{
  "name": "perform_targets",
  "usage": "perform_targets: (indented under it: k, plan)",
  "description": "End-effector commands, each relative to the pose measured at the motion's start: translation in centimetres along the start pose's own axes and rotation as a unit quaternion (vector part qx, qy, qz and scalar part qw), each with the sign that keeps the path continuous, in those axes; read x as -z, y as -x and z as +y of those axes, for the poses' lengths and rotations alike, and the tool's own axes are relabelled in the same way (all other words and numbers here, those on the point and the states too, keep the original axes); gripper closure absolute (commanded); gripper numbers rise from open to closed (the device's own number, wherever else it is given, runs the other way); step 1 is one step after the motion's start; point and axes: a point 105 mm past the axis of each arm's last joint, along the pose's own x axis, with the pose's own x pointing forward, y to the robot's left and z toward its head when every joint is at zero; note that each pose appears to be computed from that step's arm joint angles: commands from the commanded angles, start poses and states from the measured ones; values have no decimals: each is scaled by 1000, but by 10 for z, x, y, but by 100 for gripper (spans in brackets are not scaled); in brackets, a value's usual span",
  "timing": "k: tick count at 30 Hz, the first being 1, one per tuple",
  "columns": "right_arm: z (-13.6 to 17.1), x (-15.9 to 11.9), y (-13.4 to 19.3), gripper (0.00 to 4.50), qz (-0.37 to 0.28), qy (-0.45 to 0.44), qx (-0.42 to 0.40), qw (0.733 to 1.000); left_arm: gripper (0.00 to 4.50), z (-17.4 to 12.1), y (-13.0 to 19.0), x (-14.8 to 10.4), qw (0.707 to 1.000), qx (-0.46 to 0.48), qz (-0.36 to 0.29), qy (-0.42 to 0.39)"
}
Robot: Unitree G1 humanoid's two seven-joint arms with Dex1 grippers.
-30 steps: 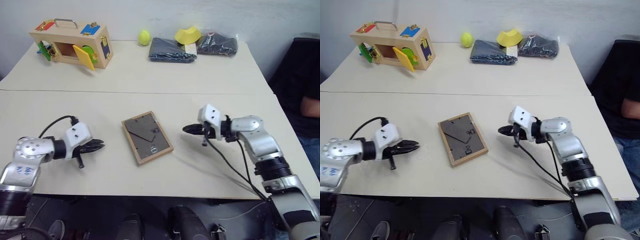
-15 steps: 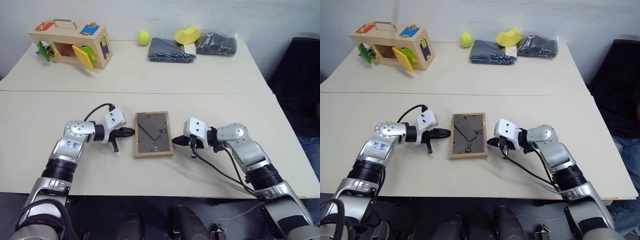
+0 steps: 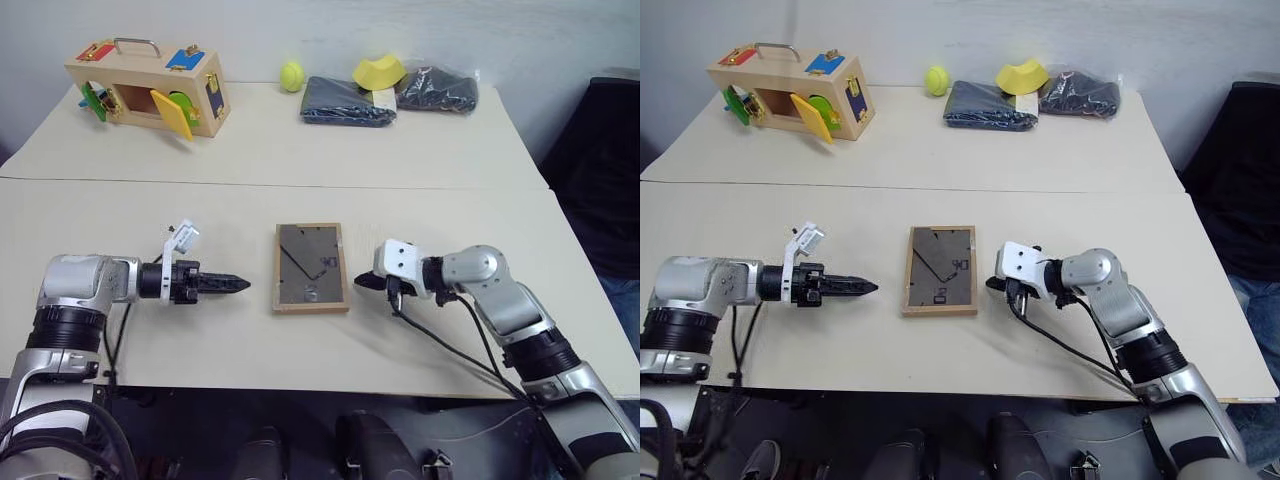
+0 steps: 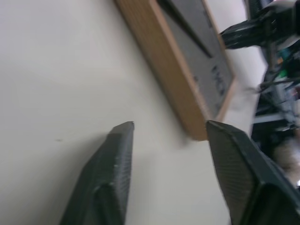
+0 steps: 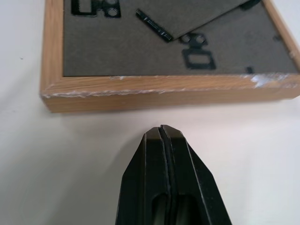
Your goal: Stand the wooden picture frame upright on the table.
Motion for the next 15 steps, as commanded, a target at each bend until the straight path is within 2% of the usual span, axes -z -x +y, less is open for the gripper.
perform_targets:
  k: [1, 2, 3, 10, 15]
  plan:
    - [-2, -10, -5, 450, -5, 43, -4, 999, 37, -1, -18, 1, 999, -16, 12, 41]
    - [-1, -12, -6, 450, -7, 45, -6, 999, 6, -1, -23, 2, 999, -16, 14, 50]
    - [-1, -13, -7, 450, -8, 46, -8, 999, 1, -1, -26, 2, 998, -16, 14, 55]
    - [1, -19, -13, 450, -18, 48, -16, 999, 1, -16, -66, 26, 995, 15, 79, 59]
    - [1, -24, -17, 450, -25, 47, -18, 998, 1, -39, -85, 22, 993, 55, 79, 61]
